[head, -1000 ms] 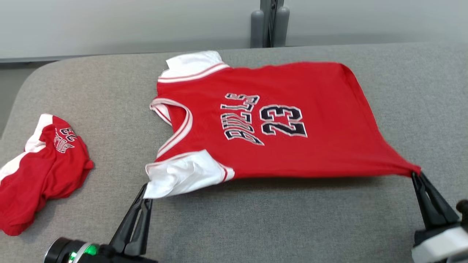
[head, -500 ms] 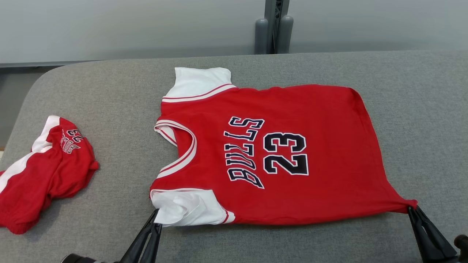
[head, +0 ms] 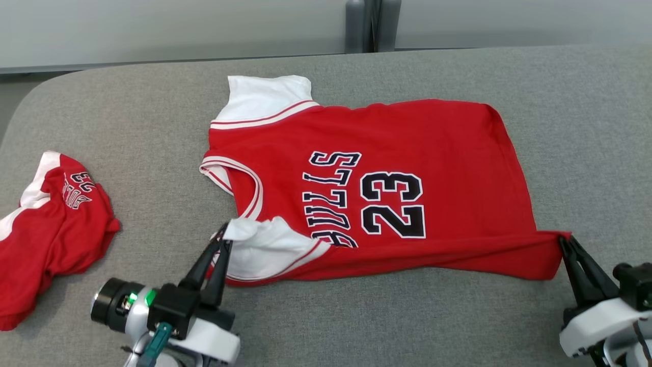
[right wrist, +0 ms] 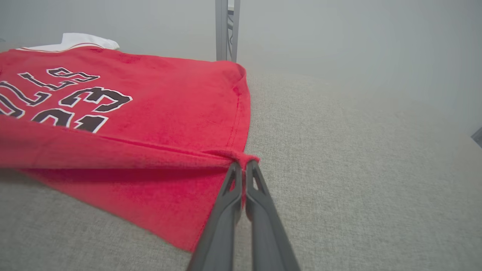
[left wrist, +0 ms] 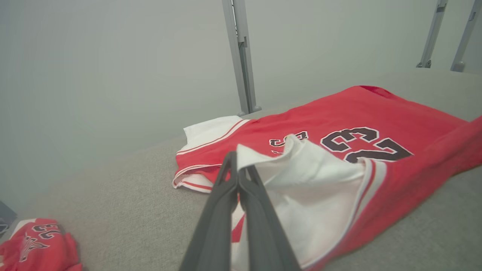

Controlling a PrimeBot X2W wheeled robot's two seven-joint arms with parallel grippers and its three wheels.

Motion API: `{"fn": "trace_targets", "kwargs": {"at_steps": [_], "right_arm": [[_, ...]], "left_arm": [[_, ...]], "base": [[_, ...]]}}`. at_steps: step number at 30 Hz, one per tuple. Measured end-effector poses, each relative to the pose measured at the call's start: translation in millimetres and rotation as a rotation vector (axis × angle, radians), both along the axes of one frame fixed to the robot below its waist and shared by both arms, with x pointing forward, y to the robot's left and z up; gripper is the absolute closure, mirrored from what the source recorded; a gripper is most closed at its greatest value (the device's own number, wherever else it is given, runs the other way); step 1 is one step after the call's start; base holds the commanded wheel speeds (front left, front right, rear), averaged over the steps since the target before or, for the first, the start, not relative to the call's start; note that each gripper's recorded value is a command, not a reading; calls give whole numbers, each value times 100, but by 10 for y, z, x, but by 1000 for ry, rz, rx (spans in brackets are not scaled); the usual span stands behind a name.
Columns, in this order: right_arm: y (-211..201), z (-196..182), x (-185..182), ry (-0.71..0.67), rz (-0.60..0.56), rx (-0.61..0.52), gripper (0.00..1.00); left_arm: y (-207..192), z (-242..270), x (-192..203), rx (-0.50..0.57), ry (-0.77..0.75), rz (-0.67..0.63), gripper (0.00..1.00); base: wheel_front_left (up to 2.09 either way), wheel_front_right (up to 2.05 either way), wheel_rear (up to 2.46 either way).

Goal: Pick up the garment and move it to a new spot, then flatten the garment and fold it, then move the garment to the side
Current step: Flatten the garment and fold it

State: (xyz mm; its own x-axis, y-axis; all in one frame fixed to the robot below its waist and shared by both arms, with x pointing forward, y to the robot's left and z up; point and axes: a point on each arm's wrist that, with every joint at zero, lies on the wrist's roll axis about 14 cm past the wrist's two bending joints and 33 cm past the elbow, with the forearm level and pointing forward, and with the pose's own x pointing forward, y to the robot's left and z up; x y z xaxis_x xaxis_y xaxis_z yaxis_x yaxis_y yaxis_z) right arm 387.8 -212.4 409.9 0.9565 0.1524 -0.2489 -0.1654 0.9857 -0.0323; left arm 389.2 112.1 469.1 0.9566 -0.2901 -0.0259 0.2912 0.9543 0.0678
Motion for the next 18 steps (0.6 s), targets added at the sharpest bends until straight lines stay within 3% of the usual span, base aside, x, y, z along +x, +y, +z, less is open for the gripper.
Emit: {"fn": "trace_targets", "kwargs": {"at_steps": [14,18], "right_arm": [[171,42,461,-27,40,-10,100],[202,-29,510,-3,49,-18,100]], "left_arm": [[-6,-159,607,127,-7,27,100],[6,-394,633,150,64,20,100]], "base": [[0,0,0],[0,0,0]]}}
